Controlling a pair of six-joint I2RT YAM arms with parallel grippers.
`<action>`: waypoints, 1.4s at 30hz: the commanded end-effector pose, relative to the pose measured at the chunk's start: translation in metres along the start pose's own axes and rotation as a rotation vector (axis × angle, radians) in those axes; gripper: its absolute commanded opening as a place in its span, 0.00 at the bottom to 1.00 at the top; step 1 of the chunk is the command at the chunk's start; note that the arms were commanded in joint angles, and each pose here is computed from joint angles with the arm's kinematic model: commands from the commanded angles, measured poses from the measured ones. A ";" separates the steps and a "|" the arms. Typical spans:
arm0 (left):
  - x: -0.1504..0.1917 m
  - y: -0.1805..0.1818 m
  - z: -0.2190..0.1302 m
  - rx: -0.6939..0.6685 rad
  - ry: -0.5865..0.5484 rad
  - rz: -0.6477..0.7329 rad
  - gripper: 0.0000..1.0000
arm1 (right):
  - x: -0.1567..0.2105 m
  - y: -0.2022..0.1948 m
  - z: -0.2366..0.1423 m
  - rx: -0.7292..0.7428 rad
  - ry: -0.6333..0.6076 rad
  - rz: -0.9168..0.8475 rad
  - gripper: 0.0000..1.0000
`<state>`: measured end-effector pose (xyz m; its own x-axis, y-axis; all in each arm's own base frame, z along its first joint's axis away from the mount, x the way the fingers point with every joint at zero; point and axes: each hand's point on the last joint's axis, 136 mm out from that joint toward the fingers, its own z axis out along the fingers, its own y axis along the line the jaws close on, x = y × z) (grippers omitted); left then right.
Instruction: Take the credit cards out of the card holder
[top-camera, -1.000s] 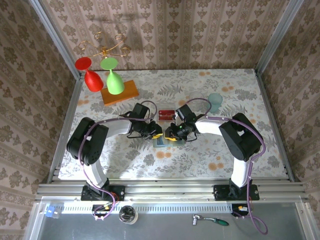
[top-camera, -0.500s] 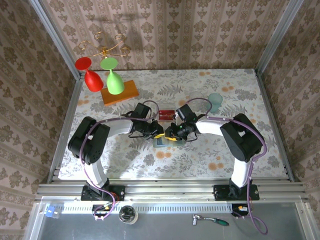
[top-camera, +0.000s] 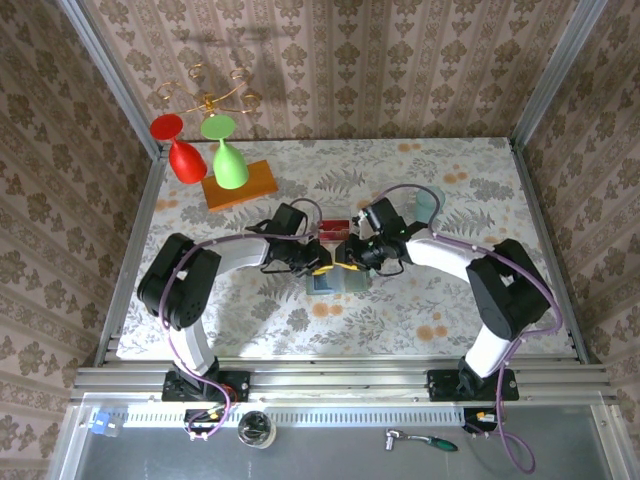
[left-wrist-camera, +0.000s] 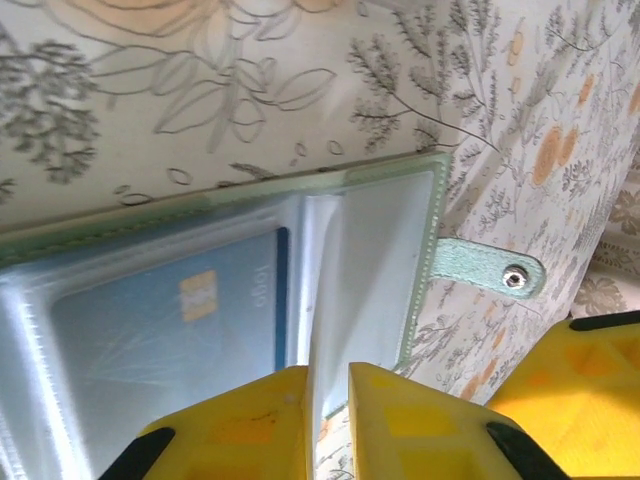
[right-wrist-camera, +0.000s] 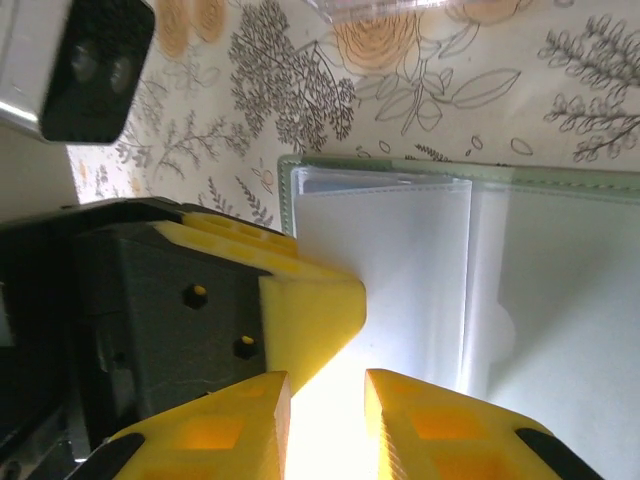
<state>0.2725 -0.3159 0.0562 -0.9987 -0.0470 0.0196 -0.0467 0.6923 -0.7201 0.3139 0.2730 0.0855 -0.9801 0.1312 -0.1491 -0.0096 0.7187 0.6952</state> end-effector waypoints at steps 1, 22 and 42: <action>-0.002 -0.008 0.004 -0.016 0.008 -0.003 0.20 | 0.003 -0.012 -0.013 0.033 -0.010 0.000 0.28; -0.005 -0.041 0.041 -0.032 0.083 0.049 0.32 | 0.003 -0.049 -0.056 0.072 -0.091 0.047 0.30; -0.011 -0.062 0.052 0.051 0.099 0.088 0.34 | 0.014 -0.046 -0.071 0.073 -0.111 0.061 0.30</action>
<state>0.2890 -0.3917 0.0570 -0.9969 0.0737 0.0274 0.0291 0.6697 -0.7421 0.2873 0.1939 0.1015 -0.9485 0.2405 -0.2061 0.0488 0.7540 0.6551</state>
